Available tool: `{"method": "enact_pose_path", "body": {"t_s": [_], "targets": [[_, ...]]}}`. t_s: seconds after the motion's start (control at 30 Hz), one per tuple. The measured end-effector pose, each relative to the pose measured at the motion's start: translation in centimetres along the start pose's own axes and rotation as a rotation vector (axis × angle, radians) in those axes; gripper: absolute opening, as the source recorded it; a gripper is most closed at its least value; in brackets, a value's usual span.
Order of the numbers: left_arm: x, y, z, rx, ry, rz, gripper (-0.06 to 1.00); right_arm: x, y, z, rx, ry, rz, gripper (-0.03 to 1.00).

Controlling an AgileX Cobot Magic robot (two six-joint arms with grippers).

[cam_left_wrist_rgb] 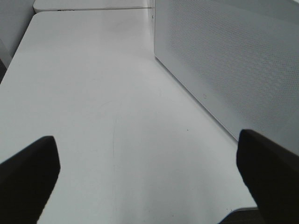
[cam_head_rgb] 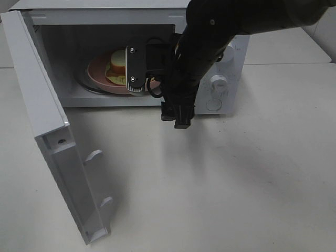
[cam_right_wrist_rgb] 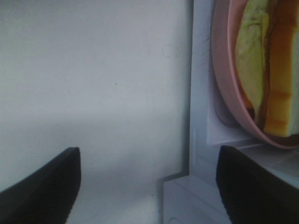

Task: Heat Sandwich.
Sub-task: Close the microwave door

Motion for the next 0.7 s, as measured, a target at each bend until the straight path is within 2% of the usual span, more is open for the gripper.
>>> {"method": "enact_pose_path", "body": {"t_s": [0.7], "targets": [[0.0, 0.0, 0.0, -0.002, -0.001, 0.0, 0.97, 3.5, 6.3, 6.0, -0.014, -0.206, 0.006, 0.77]]}}
Point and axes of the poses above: a point on each arm's last joint axis where the gripper is mounted, y pointing back along that axis away from the gripper, z along the wrist's bending axis when the last joint is at zero, x = y × z, the point moved 10 cm from there along -y, pointing out along that axis toward the gripper, and after that the axes turned 8 degrees about y, right-handed, at the moved point
